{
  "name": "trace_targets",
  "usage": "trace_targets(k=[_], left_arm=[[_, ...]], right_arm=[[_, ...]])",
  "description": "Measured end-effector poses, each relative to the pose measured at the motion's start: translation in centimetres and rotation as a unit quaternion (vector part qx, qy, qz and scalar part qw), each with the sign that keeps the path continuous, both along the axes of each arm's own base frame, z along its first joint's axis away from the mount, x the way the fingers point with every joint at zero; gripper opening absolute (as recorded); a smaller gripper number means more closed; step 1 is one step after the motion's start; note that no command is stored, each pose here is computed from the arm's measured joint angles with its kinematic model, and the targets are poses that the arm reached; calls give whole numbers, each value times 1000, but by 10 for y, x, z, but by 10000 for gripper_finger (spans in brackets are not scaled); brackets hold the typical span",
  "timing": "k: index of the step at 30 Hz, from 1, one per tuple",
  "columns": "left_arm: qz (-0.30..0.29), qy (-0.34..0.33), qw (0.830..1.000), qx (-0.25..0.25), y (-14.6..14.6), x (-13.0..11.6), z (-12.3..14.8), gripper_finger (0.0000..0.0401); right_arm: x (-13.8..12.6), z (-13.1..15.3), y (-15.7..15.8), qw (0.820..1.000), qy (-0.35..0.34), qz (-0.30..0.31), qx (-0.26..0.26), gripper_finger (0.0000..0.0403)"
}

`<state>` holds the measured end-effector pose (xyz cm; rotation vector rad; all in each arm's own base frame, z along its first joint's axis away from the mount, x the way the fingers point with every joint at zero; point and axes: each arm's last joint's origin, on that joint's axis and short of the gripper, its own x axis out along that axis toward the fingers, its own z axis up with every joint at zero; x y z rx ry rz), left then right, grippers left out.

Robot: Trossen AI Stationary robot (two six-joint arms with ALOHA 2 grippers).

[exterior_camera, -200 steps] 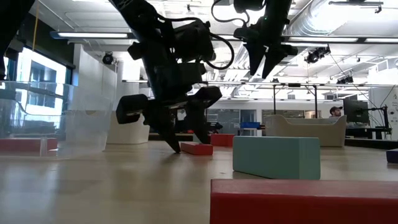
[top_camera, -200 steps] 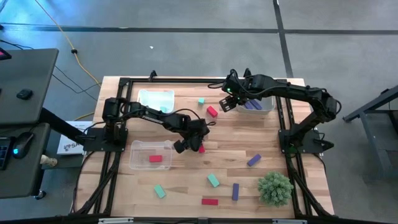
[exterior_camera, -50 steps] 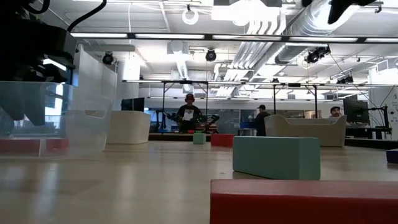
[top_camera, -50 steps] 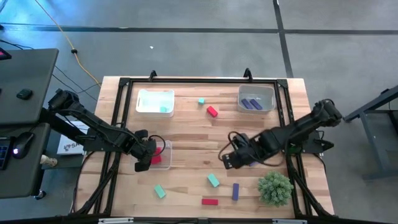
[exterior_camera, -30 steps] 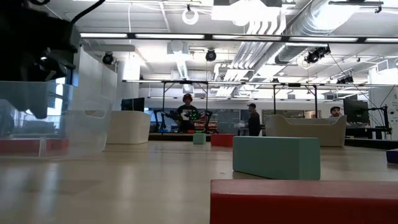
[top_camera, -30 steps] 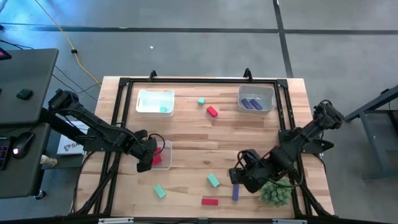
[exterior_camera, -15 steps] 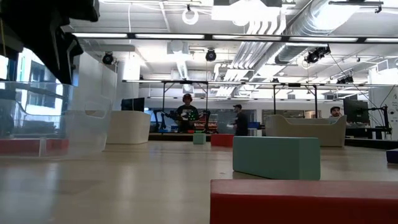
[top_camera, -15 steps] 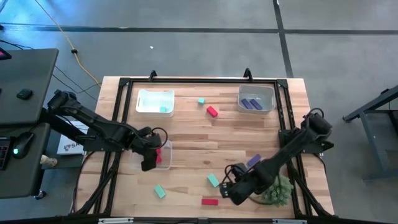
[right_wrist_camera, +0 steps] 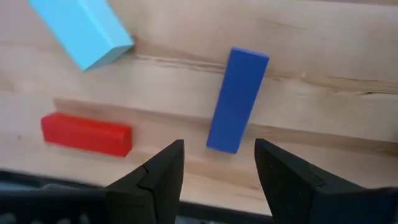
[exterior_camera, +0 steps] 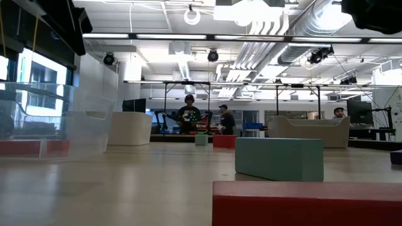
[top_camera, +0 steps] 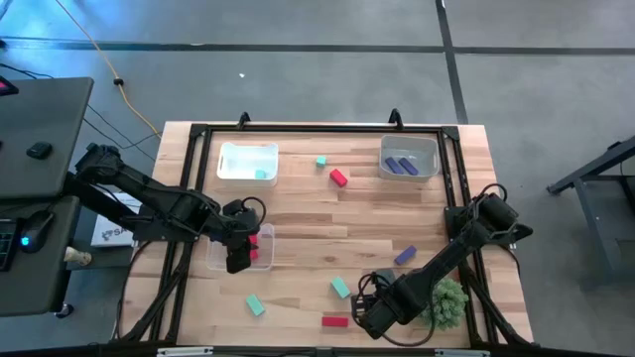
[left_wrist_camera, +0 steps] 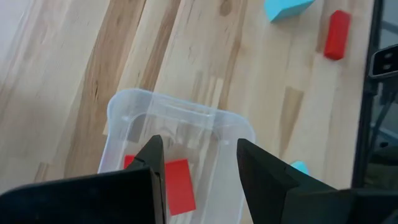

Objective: Sort & place blocks by color
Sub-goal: Put the bottom violet block into the gray bin

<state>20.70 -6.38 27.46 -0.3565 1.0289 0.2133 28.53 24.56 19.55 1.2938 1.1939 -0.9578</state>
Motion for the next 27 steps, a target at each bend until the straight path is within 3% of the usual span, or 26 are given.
trace_targets(k=[14,27], left_arm=[[-33,-69,997,6,0,8,42,113],[-33,-76,996,30,15,12,47,113]], right_arm=[[4,-30,7,999,23,-27,-28,185],[8,-52,16,999,41,-22,-8,180]])
